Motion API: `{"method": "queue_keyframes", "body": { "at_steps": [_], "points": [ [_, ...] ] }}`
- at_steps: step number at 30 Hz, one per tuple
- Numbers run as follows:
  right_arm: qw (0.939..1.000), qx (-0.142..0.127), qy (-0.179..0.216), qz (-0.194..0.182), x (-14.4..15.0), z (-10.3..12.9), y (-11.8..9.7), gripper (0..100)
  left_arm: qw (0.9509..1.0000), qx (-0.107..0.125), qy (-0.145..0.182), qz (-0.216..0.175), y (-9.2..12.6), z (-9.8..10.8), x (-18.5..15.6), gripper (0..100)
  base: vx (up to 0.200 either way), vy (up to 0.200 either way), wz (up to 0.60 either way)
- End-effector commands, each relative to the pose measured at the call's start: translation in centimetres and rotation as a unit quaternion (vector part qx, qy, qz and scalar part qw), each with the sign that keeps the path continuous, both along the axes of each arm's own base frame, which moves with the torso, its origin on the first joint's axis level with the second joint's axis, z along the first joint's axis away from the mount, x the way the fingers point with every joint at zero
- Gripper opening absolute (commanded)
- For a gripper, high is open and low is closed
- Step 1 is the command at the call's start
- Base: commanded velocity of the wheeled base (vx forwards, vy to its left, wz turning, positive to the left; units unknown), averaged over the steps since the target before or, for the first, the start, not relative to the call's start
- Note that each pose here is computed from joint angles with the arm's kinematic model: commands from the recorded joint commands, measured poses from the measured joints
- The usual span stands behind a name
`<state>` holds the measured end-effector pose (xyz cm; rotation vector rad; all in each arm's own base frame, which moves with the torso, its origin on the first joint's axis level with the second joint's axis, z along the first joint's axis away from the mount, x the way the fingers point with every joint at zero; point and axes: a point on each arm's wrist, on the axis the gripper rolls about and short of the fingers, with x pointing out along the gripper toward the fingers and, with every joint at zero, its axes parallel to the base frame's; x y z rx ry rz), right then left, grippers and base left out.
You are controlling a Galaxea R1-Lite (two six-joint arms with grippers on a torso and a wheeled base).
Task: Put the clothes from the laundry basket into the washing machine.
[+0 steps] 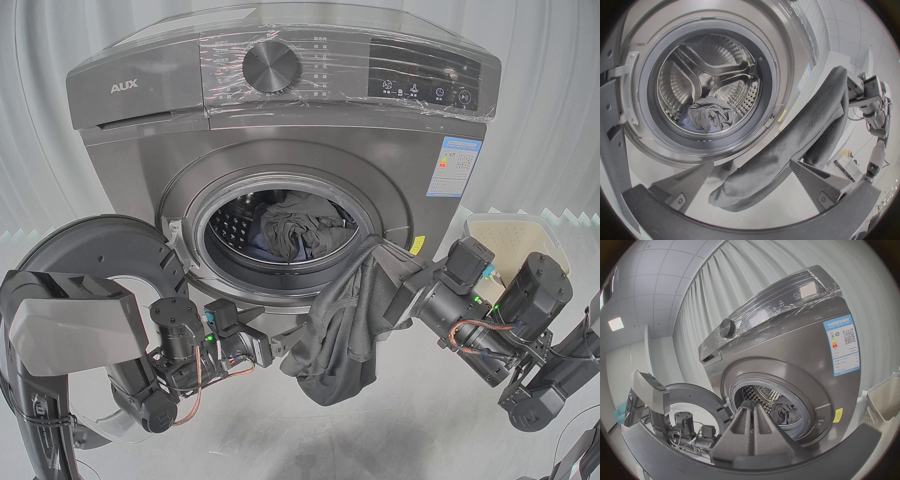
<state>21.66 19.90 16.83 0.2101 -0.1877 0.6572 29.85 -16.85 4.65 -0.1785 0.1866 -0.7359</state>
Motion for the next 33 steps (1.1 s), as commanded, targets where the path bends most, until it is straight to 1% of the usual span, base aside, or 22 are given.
{"method": "queue_keyframes", "body": {
  "at_steps": [1,3,5,7,10,17,20,21,24,26,30,33],
  "points": [
    [1.0,-0.002,0.005,0.002,0.8,-0.7,1.3,0,0.9998,0.008,0.015,0.0,-0.1,-1.3,0.2,100,0.0,0.0,0.0],
    [1.0,-0.001,0.005,0.002,0.9,-0.7,1.4,0,0.9998,0.008,0.016,0.0,-0.1,-1.3,0.2,100,0.0,0.0,0.0],
    [1.0,0.002,0.001,-0.005,1.9,-0.7,2.2,0,0.9997,0.011,0.021,0.0,0.0,-1.5,-0.1,100,0.0,0.0,0.0],
    [0.9999,0.006,-0.001,-0.01,2.3,-0.6,2.5,0,0.9996,0.013,0.025,0.0,0.1,-1.6,-0.2,100,0.0,0.0,0.0],
    [0.9996,0.016,-0.009,-0.022,3.3,-0.4,3.2,0,0.9992,0.022,0.034,-0.002,0.4,-1.9,-0.8,100,0.0,0.0,0.0],
    [0.9984,0.035,-0.025,-0.037,4.1,0.7,3.6,0,0.9983,0.033,0.049,-0.003,1.0,-1.9,-2.0,100,0.0,0.0,0.0],
    [0.9982,0.038,-0.028,-0.038,4.2,0.9,3.7,0,0.9978,0.039,0.052,-0.007,1.0,-2.1,-2.4,100,0.0,0.0,0.0],
    [0.9982,0.036,-0.027,-0.039,4.2,1.0,3.6,0,0.9976,0.046,0.052,-0.009,1.0,-2.4,-2.4,100,0.0,0.0,0.0],
    [0.9984,0.032,-0.022,-0.042,4.3,0.9,3.7,0,0.9974,0.052,0.049,-0.011,0.9,-2.6,-2.4,100,0.0,0.0,0.0],
    [0.9981,0.034,-0.021,-0.048,4.2,1.0,3.8,0,0.9973,0.054,0.048,-0.012,0.7,-2.9,-2.1,100,0.0,0.0,0.0],
    [0.9982,0.035,-0.021,-0.044,3.9,1.0,4.0,0,0.9977,0.054,0.041,-0.009,0.2,-3.6,-1.0,100,0.0,0.0,0.0],
    [0.9982,0.036,-0.021,-0.044,3.9,1.0,4.0,0,0.9975,0.055,0.043,-0.012,-0.2,-4.1,-0.8,100,0.0,0.0,0.0]
  ]
}}
